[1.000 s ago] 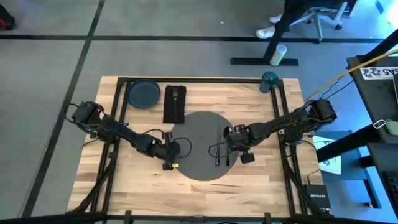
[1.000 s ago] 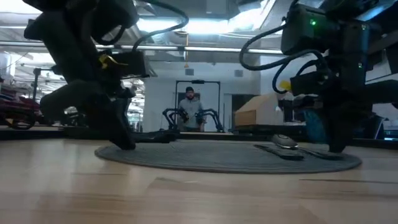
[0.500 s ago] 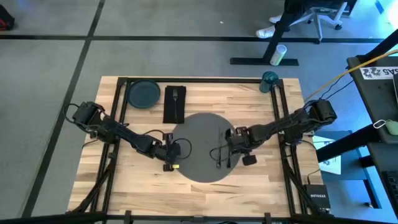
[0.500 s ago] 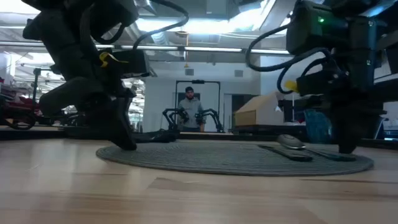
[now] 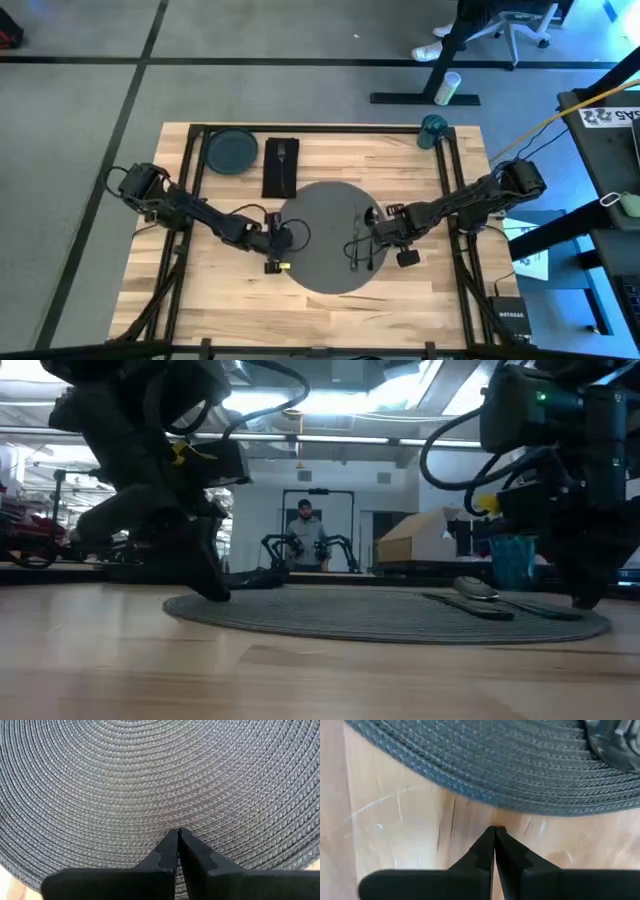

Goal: Set table place
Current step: Put the green plate on the gray tablemat to the left of the black table knife

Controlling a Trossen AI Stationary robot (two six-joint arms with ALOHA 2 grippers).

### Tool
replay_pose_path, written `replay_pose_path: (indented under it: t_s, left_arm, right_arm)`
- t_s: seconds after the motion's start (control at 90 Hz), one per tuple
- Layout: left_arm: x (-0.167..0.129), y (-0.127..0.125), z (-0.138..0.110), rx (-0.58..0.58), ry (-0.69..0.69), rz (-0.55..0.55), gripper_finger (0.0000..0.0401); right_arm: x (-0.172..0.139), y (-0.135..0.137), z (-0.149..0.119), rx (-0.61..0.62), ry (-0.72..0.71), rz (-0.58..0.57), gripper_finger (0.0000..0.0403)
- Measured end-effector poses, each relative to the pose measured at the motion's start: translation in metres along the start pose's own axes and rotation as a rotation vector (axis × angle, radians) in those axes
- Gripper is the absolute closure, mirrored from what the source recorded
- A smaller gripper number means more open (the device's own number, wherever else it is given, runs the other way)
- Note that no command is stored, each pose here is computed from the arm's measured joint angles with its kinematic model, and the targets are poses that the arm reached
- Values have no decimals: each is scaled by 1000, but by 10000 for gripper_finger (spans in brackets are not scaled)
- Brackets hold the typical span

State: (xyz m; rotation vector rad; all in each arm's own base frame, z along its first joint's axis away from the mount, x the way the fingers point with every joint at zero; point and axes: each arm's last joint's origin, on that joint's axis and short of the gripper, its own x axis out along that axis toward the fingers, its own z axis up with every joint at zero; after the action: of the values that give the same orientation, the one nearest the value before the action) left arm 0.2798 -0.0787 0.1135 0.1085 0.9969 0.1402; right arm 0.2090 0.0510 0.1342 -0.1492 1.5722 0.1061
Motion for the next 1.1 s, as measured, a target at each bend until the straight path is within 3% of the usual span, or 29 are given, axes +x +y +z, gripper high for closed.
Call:
replay_pose_path:
  t_s: [0.278, 0.556, 0.711, 0.867, 1.1]
  left_arm:
    - [-4, 0, 25, 42, -51, -20, 401]
    - [-11, 6, 46, 70, -44, 4, 401]
    - [-24, 17, 63, 58, 69, 53, 401]
    - [-44, 37, 74, 54, 222, 233, 401]
    - [-66, 86, 60, -52, 560, 469, 401]
  right_arm:
    - [-14, -3, -20, 51, 6, -36, 403]
    - [-26, -5, -21, 59, -87, -69, 403]
    - [-32, -6, -22, 63, -132, -95, 403]
    - [-35, -7, -19, 62, -182, -119, 403]
    - [-37, -6, -11, 34, -260, -119, 403]
